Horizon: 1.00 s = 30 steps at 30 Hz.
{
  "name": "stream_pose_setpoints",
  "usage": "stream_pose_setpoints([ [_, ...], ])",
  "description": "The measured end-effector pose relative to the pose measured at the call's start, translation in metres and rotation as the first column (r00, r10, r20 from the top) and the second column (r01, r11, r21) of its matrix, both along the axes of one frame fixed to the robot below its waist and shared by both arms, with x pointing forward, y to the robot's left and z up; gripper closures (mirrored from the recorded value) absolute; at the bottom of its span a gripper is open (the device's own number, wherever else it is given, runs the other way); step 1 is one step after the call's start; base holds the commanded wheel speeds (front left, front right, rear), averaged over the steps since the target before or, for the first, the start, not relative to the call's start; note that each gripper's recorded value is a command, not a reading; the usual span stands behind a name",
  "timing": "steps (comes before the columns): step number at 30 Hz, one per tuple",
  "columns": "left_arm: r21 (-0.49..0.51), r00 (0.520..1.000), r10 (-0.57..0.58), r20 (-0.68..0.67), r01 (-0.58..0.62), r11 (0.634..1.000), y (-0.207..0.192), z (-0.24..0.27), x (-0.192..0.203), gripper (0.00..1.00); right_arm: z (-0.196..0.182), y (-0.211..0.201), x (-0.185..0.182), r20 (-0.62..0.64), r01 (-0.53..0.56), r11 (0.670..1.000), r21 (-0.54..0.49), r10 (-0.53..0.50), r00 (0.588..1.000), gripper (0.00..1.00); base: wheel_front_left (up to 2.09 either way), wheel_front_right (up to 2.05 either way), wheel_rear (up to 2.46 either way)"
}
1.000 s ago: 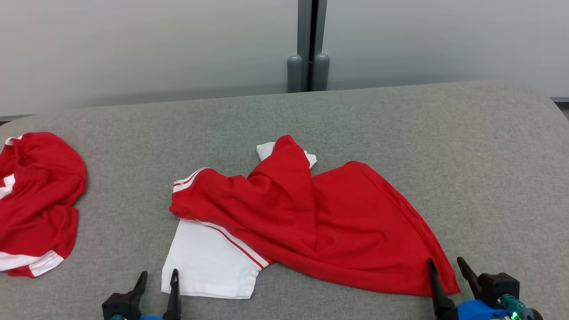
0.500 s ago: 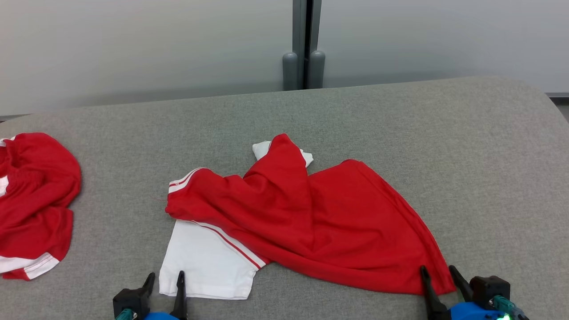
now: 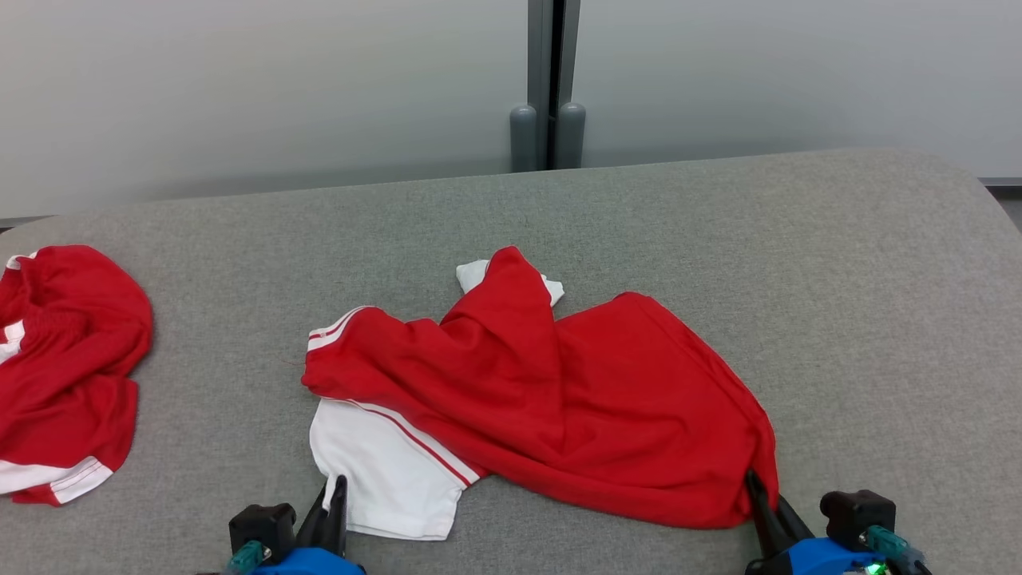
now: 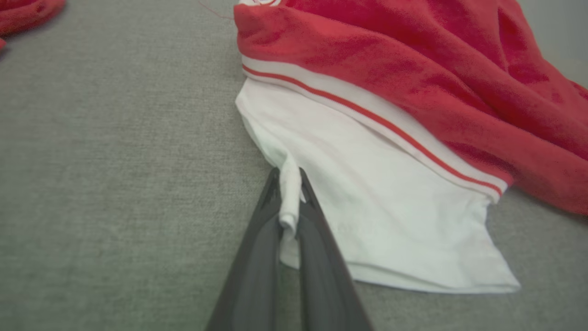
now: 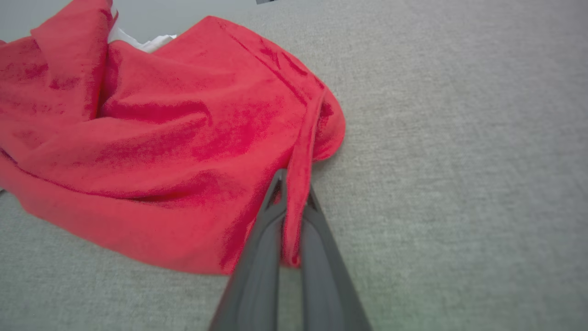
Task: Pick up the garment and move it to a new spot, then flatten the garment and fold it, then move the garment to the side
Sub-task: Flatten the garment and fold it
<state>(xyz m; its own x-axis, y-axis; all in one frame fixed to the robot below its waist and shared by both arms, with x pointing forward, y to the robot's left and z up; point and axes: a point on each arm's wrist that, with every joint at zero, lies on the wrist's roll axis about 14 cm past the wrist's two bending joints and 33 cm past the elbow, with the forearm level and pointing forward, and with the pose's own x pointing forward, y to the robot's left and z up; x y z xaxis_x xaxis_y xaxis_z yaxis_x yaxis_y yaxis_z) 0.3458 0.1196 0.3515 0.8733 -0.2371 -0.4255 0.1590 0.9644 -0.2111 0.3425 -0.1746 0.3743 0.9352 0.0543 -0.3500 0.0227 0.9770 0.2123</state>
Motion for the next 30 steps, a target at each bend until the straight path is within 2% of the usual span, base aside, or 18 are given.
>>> stream_pose_setpoints([
  [7, -0.07, 0.99, 0.023, 0.141, -0.013, 0.997, -0.001, 0.041, 0.029, 1.0, 0.039, 0.011, 0.026, 0.139, -0.04, 0.999, -0.012, 0.042, 0.989, 1.0, 0.0, 0.0, 0.0],
  [12, -0.053, 0.959, -0.013, 0.281, 0.029, 0.998, 0.001, 0.083, 0.072, 1.0, 0.08, 0.019, 0.061, 0.27, -0.06, 0.998, 0.008, 0.056, 0.961, 1.0, 0.0, 0.0, 0.0],
  [24, 0.037, 0.813, -0.146, 0.564, 0.151, 0.988, -0.022, 0.199, 0.211, 1.0, 0.189, 0.018, 0.182, 0.54, -0.11, 0.991, -0.073, 0.132, 0.831, 1.0, 0.0, 0.0, 0.0],
  [30, 0.046, 0.731, -0.137, 0.668, 0.144, 0.989, -0.023, 0.256, 0.277, 1.0, 0.248, 0.014, 0.25, 0.648, -0.101, 0.991, -0.084, 0.131, 0.75, 1.0, 0.0, 0.0, 0.0],
])
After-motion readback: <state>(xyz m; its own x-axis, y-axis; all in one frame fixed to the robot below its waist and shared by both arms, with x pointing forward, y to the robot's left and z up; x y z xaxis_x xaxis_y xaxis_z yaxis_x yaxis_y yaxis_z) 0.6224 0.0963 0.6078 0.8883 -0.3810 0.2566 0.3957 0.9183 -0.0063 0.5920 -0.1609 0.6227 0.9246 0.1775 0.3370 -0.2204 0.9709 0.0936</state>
